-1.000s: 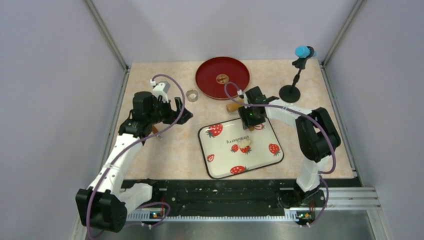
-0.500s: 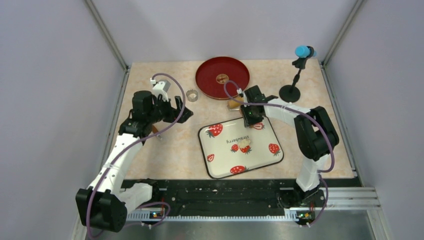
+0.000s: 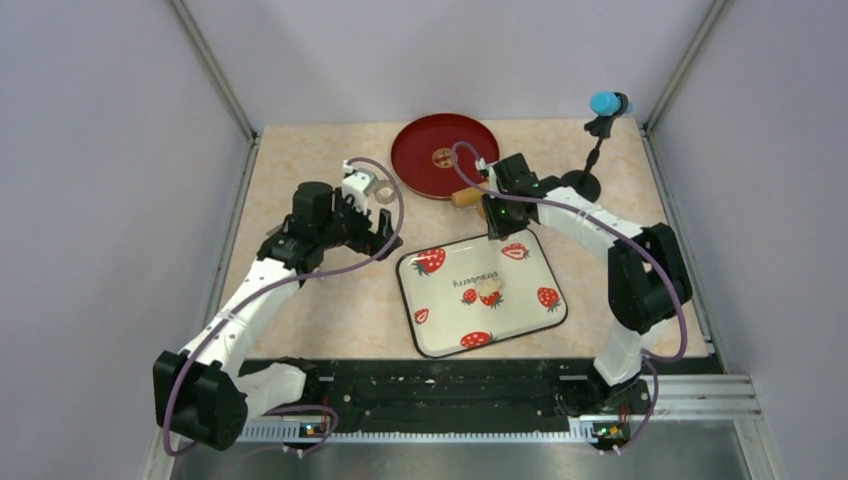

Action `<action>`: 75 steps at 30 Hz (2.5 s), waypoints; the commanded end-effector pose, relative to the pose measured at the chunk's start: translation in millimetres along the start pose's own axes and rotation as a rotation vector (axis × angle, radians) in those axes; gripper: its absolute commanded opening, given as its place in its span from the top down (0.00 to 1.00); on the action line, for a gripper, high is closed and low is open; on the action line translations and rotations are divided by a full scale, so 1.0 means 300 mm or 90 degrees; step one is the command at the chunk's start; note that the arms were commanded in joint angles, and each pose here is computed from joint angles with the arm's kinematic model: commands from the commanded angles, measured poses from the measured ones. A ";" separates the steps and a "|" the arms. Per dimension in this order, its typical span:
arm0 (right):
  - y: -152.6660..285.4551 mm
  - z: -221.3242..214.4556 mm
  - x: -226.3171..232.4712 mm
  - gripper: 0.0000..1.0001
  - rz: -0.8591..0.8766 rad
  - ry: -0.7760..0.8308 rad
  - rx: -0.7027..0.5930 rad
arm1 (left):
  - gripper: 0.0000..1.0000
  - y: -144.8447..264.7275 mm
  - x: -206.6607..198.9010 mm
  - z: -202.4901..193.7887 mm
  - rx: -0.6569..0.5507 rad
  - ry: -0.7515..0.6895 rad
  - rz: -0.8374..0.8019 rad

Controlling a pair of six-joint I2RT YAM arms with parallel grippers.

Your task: Roll out the dumpling wrappers from the dough

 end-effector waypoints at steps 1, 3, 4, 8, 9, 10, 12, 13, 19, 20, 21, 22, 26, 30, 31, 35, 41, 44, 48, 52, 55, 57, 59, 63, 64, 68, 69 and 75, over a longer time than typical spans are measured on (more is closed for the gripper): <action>0.161 0.099 0.051 1.00 0.040 0.017 -0.110 | 0.01 -0.029 -0.023 0.068 -0.029 -0.117 -0.001; 0.182 0.098 0.058 1.00 0.045 0.020 -0.116 | 0.01 -0.053 -0.041 0.075 -0.038 -0.155 -0.011; 0.191 0.097 0.062 1.00 0.052 0.021 -0.117 | 0.02 -0.065 -0.052 0.079 -0.044 -0.179 -0.019; 0.236 0.087 0.087 1.00 0.088 0.031 -0.125 | 0.02 -0.104 -0.089 0.091 -0.094 -0.267 -0.036; 0.248 0.084 0.095 1.00 0.097 0.034 -0.128 | 0.02 -0.113 -0.095 0.094 -0.111 -0.287 -0.038; 0.260 0.080 0.104 1.00 0.108 0.039 -0.129 | 0.03 -0.120 -0.101 0.097 -0.126 -0.303 -0.039; 0.282 0.069 0.125 1.00 0.133 0.045 -0.129 | 0.04 -0.135 -0.113 0.109 -0.161 -0.335 -0.038; 0.293 0.064 0.136 1.00 0.146 0.050 -0.128 | 0.04 -0.142 -0.117 0.112 -0.169 -0.346 -0.041; 0.348 0.024 0.172 1.00 0.203 0.037 -0.113 | 0.14 -0.196 -0.170 0.123 -0.166 -0.445 -0.072; 0.355 0.019 0.176 1.00 0.211 0.035 -0.113 | 0.15 -0.205 -0.178 0.122 -0.161 -0.471 -0.064; 0.358 0.012 0.179 1.00 0.220 0.032 -0.109 | 0.16 -0.214 -0.189 0.122 -0.152 -0.500 -0.058; 0.363 0.009 0.182 1.00 0.229 0.029 -0.107 | 0.16 -0.223 -0.200 0.120 -0.139 -0.532 -0.055; 0.368 0.001 0.198 1.00 0.256 0.025 -0.094 | 0.18 -0.247 -0.231 0.125 -0.122 -0.603 -0.007; 0.363 -0.011 0.199 1.00 0.255 0.019 -0.086 | 0.24 -0.253 -0.237 0.149 -0.120 -0.631 0.046; 0.360 -0.014 0.198 1.00 0.252 0.017 -0.084 | 0.25 -0.251 -0.235 0.154 -0.123 -0.631 0.059; 0.358 -0.017 0.195 1.00 0.247 0.016 -0.081 | 0.26 -0.242 -0.233 0.161 -0.138 -0.647 0.095; 0.354 -0.017 0.197 1.00 0.251 0.019 -0.077 | 0.24 -0.237 -0.227 0.152 -0.139 -0.656 0.116; 0.355 -0.012 0.201 1.00 0.259 0.021 -0.076 | 0.24 -0.257 -0.227 0.144 -0.133 -0.655 0.113; 0.361 -0.013 0.202 1.00 0.262 0.025 -0.074 | 0.24 -0.287 -0.226 0.144 -0.124 -0.660 0.112; 0.350 -0.010 0.205 1.00 0.269 0.028 -0.065 | 0.34 -0.326 -0.229 0.149 -0.108 -0.667 0.101; 0.350 -0.003 0.209 1.00 0.275 0.034 -0.063 | 0.55 -0.352 -0.225 0.152 -0.094 -0.666 0.107; 0.352 -0.001 0.210 1.00 0.275 0.039 -0.062 | 0.54 -0.368 -0.220 0.148 -0.086 -0.665 0.116; 0.353 -0.002 0.209 1.00 0.276 0.042 -0.060 | 0.53 -0.379 -0.218 0.140 -0.080 -0.663 0.120; 0.357 -0.002 0.210 1.00 0.279 0.047 -0.059 | 0.50 -0.395 -0.208 0.113 -0.060 -0.663 0.131; 0.357 -0.003 0.210 1.00 0.281 0.048 -0.058 | 0.50 -0.397 -0.207 0.106 -0.056 -0.663 0.131; 0.357 -0.004 0.211 1.00 0.287 0.055 -0.057 | 0.50 -0.395 -0.201 0.081 -0.038 -0.664 0.130; 0.357 -0.006 0.212 1.00 0.292 0.056 -0.055 | 0.50 -0.394 -0.201 0.076 -0.035 -0.665 0.126; 0.360 -0.010 0.216 1.00 0.310 0.065 -0.049 | 0.49 -0.389 -0.190 0.038 0.011 -0.659 0.126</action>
Point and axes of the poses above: each gripper's point midway between its finger pads, its own y axis back along the fingers, its own x axis along the line the jaws close on, z = x × y, the point moved 10 cm from there along y, back along the fingers, and after that the axes turned 9 degrees about -y, right-handed, at the moved point
